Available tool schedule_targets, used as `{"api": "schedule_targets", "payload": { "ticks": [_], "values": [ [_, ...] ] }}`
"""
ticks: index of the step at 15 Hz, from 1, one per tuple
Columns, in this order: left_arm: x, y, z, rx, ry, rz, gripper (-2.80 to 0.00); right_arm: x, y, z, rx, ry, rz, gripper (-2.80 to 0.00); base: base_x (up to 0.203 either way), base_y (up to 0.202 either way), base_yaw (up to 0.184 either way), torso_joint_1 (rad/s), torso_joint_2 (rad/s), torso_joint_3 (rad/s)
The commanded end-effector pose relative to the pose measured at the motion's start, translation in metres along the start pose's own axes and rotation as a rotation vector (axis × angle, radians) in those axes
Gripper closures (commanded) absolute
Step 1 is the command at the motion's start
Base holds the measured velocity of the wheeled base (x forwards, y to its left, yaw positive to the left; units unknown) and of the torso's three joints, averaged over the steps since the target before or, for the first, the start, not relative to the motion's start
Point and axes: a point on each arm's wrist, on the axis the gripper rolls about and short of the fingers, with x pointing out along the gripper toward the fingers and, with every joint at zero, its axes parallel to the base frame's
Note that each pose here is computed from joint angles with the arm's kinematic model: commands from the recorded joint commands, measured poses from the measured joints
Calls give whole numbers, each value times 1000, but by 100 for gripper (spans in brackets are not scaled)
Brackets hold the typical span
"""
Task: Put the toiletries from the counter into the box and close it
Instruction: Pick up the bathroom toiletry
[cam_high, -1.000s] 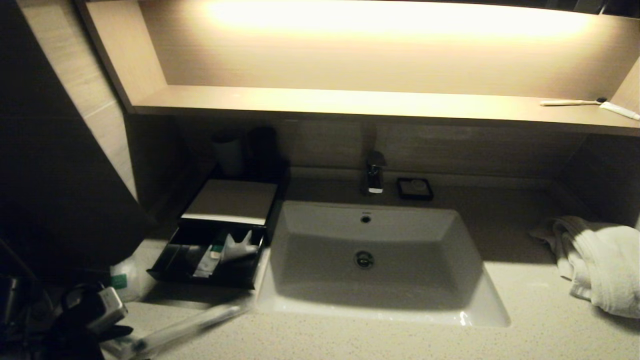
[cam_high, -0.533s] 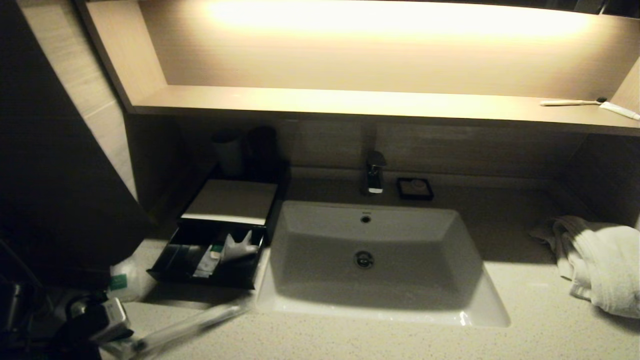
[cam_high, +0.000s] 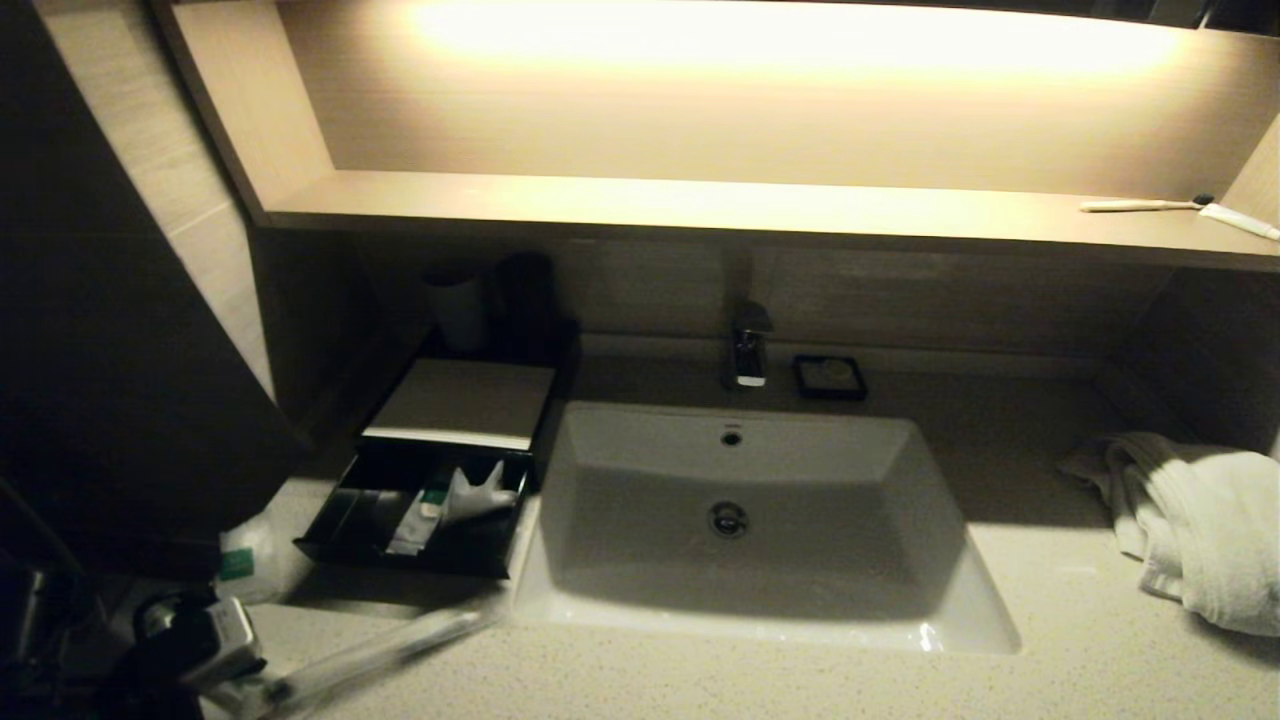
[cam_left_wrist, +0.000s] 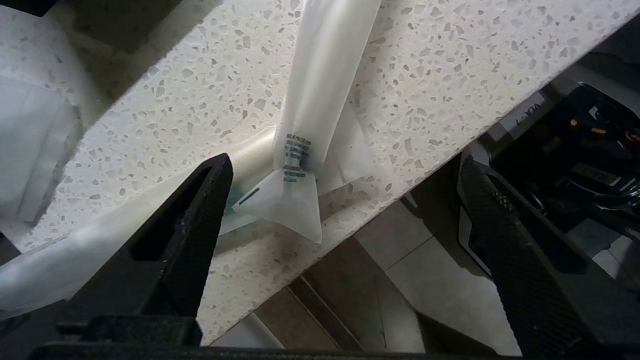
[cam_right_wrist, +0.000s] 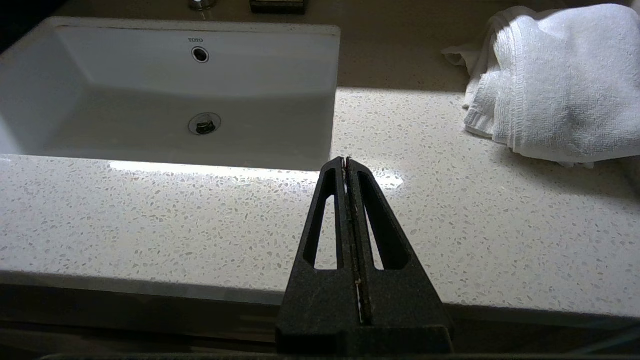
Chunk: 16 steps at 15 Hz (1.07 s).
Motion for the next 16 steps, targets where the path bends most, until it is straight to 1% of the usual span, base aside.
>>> {"api": "schedule_targets", "payload": {
  "ticks": [1, 16],
  "values": [
    [0, 0, 0, 7, -2, 0, 0, 0, 0, 0, 0, 0, 1, 0, 0, 0, 0, 0, 0, 0],
    [-1, 2, 2, 13, -15, 9, 0, 0, 0, 0, 0, 0, 1, 0, 0, 0, 0, 0, 0, 0]
  ]
}}
